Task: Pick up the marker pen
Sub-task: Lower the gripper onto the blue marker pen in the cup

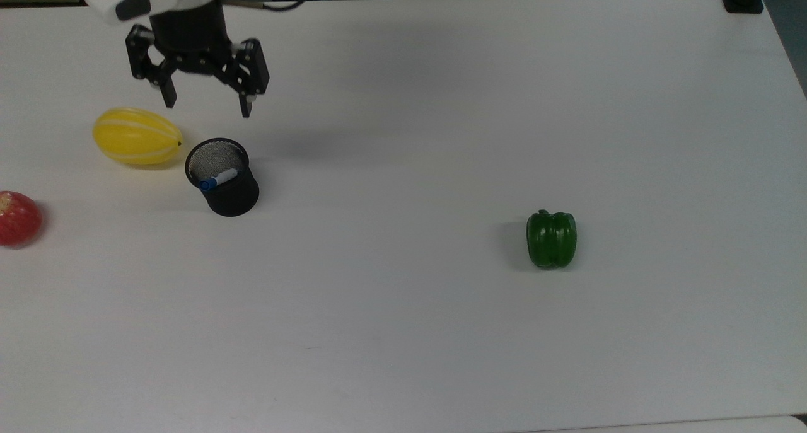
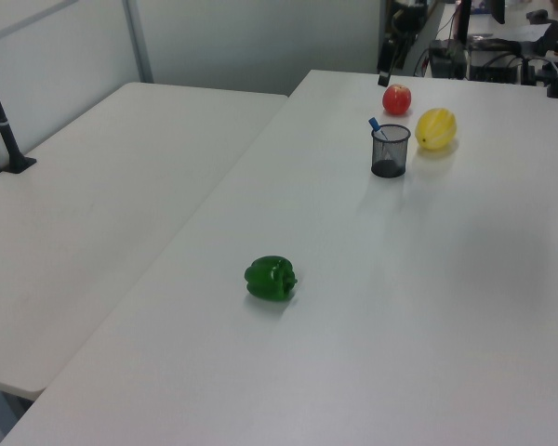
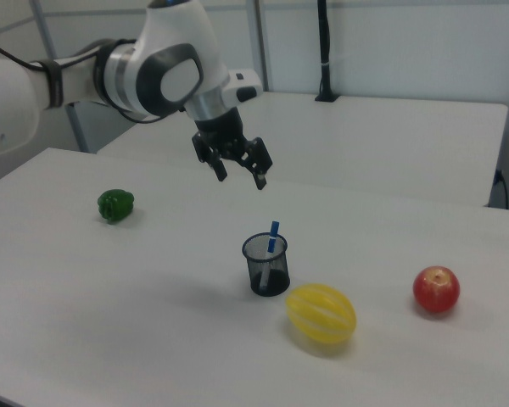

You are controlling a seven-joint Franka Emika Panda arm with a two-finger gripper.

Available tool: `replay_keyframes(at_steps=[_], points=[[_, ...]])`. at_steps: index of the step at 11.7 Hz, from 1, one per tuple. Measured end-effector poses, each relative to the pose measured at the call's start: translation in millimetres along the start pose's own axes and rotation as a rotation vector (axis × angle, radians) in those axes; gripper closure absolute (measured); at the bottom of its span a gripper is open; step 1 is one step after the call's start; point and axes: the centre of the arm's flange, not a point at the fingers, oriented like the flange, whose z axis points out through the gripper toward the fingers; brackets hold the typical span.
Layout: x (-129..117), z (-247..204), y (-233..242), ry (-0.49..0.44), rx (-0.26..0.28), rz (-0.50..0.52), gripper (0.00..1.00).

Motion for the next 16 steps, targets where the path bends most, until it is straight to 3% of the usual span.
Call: replay_keyframes(at_steps=[4,10,14,16], points=[[11,53,10,0.004,-0.021,0.004,0.0],[12,93,25,-0.021,-0.053,0.002,0.0],[15,111,24,-0.002,-0.053,-0.002,0.12],[16,113,22,0.0,-0.053,-0.005,0.27]])
